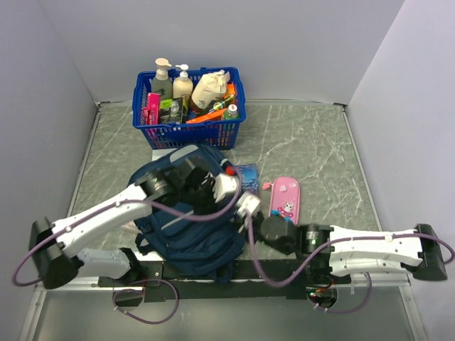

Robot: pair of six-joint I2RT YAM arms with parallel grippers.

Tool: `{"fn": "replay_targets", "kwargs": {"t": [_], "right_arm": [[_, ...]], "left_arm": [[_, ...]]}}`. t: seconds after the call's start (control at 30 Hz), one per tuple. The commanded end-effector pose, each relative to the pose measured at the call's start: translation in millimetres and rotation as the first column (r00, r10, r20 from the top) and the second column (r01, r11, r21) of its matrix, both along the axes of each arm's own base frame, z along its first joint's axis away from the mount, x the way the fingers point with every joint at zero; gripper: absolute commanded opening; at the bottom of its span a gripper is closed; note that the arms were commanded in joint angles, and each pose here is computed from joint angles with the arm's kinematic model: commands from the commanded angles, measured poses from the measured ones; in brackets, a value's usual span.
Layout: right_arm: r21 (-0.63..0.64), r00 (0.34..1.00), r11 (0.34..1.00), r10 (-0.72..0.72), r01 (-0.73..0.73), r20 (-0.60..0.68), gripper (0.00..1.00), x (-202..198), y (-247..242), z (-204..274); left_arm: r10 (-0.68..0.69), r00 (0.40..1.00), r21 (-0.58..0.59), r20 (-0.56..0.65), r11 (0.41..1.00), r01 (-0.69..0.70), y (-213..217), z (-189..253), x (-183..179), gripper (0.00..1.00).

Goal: Pack the student bag
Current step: Unzip the student bag at the center of the board.

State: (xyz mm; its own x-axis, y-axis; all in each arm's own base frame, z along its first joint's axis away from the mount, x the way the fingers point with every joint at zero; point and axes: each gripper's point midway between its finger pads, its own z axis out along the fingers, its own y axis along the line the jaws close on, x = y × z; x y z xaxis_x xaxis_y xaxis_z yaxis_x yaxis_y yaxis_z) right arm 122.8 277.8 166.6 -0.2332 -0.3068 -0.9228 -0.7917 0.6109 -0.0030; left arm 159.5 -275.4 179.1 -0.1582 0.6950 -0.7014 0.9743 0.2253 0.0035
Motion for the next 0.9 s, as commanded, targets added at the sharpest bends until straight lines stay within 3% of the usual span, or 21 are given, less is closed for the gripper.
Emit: {"fn": "replay_targets", "kwargs": {"t": [0.0,0.13,0.27,0.4,0.53,0.6,0.87], "right_arm": [[0.076,0.977,0.980,0.172,-0.183,0.127,0.00,-36.0,37.2,33.1],[0.148,0.985,0.982,0.091,-0.113,0.149,0.00,-25.7,23.1,30.4],[0.193,0.979,0.972,0.100,-0.135,0.178,0.00,-27.8,26.2,45.7],[0.107,0.958,0.968,0.202,-0.227,0.205,0.00,-40.3,48.7,46.8],[0.074,0.942,0.952,0.277,-0.295,0.191,0.00,-53.4,76.0,55.1],[0.021,0.943,0.955,0.289,-0.296,0.162,0.00,-54.9,81.5,44.8],[-0.023,0.899,0.914,0.402,-0.405,0.171,0.00,-68.5,108.6,51.7]], "left_arm": [[0.262,0.965,-0.205,-0.021,0.944,-0.260,-32.4,50.9,66.5,0.01],[0.260,0.963,-0.245,-0.069,0.931,-0.269,-34.1,57.3,64.4,0.01],[0.327,0.935,-0.235,-0.139,0.906,-0.352,-35.4,48.4,68.3,0.01],[0.400,0.906,-0.259,-0.139,0.868,-0.423,-39.5,58.9,89.8,0.01],[0.452,0.881,-0.313,-0.141,0.824,-0.473,-51.3,96.4,117.2,0.01],[0.499,0.847,-0.283,-0.182,0.799,-0.531,-52.4,92.8,134.1,0.01],[0.495,0.835,-0.398,-0.239,0.735,-0.549,-75.8,144.1,165.6,0.01]]}}
